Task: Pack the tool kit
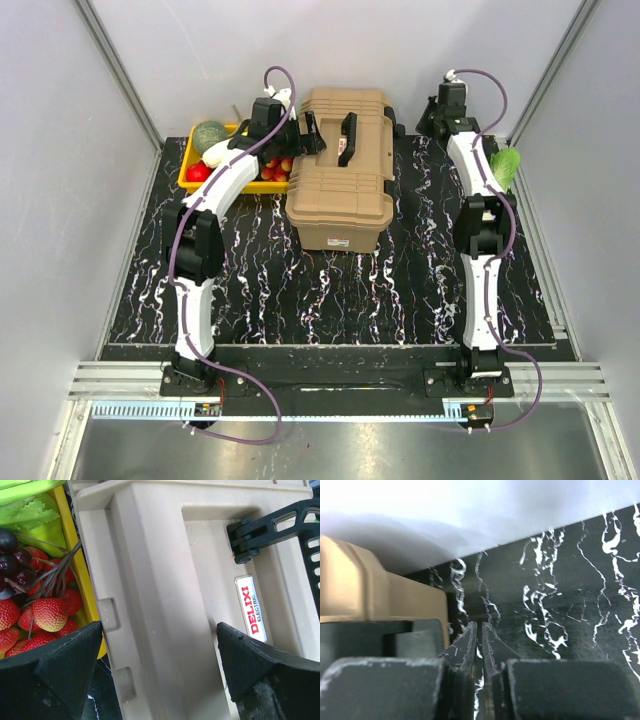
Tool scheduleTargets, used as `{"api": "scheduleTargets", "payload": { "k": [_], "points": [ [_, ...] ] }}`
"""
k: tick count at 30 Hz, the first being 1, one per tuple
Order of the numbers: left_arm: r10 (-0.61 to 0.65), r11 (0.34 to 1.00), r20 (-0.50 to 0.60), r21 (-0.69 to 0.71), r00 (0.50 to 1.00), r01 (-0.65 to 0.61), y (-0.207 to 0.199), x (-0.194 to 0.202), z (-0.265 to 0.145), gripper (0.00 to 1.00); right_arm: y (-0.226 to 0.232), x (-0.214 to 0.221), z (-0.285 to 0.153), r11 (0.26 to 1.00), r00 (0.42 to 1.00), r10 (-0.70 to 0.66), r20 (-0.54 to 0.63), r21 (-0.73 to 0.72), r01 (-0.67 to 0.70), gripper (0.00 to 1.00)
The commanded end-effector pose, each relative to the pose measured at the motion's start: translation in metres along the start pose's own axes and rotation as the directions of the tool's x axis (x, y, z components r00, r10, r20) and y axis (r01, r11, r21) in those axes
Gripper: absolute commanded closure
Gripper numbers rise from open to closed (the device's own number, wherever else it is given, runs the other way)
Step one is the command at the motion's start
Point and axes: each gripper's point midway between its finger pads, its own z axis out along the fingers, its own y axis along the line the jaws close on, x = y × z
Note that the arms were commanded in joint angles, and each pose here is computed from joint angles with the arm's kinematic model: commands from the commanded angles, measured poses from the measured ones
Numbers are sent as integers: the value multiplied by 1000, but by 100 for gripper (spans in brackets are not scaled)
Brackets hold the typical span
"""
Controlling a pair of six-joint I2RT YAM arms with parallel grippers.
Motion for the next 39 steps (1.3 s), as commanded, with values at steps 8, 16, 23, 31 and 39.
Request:
{"api": "scheduleTargets", "payload": {
  "k": [8, 16, 23, 31, 39],
  "points": [
    [-49, 998, -273, 22, 961, 57, 0, 83, 1, 2, 4, 62, 35, 931, 930, -357, -90, 52, 362, 90],
    [-43, 999, -281, 16, 959, 50, 2, 85, 0, 3, -6, 53, 36, 898, 904, -422, -65, 108, 426, 92],
    [-35, 999, -270, 3, 962, 37, 5, 81, -1, 3, -16, 29, 26, 888, 905, -425, -20, 187, 421, 92],
    [-25, 999, -273, 29, 962, 35, 1, 80, -1, 3, -25, -18, 7, 893, 911, -406, 74, 244, 379, 91],
    [36, 976, -346, 212, 937, 41, -30, 109, -4, 10, 2, -19, 22, 883, 874, -469, 129, 101, 459, 89]
  ]
}}
